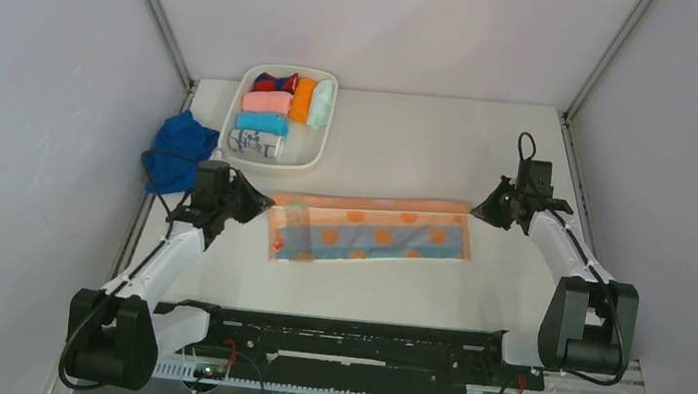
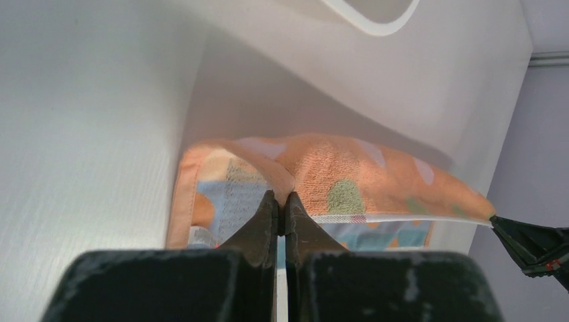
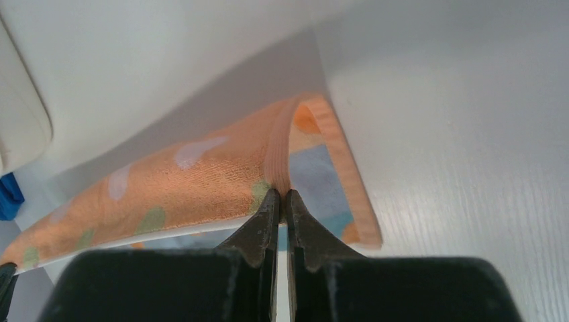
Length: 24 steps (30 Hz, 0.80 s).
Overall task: Roll the towels
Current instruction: Fold the towel at the center of the board.
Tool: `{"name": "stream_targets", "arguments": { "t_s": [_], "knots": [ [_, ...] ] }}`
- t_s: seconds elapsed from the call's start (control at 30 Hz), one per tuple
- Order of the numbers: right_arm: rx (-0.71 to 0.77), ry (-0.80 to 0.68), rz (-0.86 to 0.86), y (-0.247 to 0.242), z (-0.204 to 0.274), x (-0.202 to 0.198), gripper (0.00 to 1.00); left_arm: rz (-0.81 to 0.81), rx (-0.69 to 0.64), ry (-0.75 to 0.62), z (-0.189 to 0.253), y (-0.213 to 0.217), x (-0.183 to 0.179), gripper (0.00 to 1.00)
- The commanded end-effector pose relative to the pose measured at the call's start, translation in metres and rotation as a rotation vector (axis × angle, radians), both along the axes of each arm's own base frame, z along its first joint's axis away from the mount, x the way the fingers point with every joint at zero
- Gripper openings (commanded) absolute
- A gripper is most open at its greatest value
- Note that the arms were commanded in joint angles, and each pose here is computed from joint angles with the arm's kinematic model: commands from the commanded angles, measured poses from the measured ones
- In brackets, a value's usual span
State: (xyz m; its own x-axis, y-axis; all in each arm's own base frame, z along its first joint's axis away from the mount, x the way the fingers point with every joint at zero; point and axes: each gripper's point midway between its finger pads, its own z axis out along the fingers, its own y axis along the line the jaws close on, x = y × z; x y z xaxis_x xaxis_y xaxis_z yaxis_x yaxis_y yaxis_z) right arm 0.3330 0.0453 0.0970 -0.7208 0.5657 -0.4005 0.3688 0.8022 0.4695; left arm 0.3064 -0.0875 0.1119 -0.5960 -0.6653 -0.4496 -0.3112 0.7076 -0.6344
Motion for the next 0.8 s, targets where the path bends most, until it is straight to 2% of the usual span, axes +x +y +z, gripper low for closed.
{"name": "stream_targets", "arguments": {
  "t_s": [0.0,0.23,0.4,0.77],
  "knots": [
    [-0.060,-0.003,0.001,-0.010,0.003,-0.016,0.00,0.002,-0.026,0.022,-0.007,0.000,-0.021,0.00],
    [-0.103,0.013,-0.009,-0.017,0.000,-0.041,0.00,0.001,-0.036,0.078,-0.026,-0.001,-0.053,0.02],
    [-0.109,0.076,-0.018,-0.019,-0.023,-0.058,0.00,-0.004,-0.037,0.151,-0.056,-0.007,-0.074,0.02],
    [-0.090,0.178,-0.069,-0.020,-0.069,-0.074,0.00,0.016,-0.006,0.251,-0.102,-0.007,-0.085,0.02]
  ]
}}
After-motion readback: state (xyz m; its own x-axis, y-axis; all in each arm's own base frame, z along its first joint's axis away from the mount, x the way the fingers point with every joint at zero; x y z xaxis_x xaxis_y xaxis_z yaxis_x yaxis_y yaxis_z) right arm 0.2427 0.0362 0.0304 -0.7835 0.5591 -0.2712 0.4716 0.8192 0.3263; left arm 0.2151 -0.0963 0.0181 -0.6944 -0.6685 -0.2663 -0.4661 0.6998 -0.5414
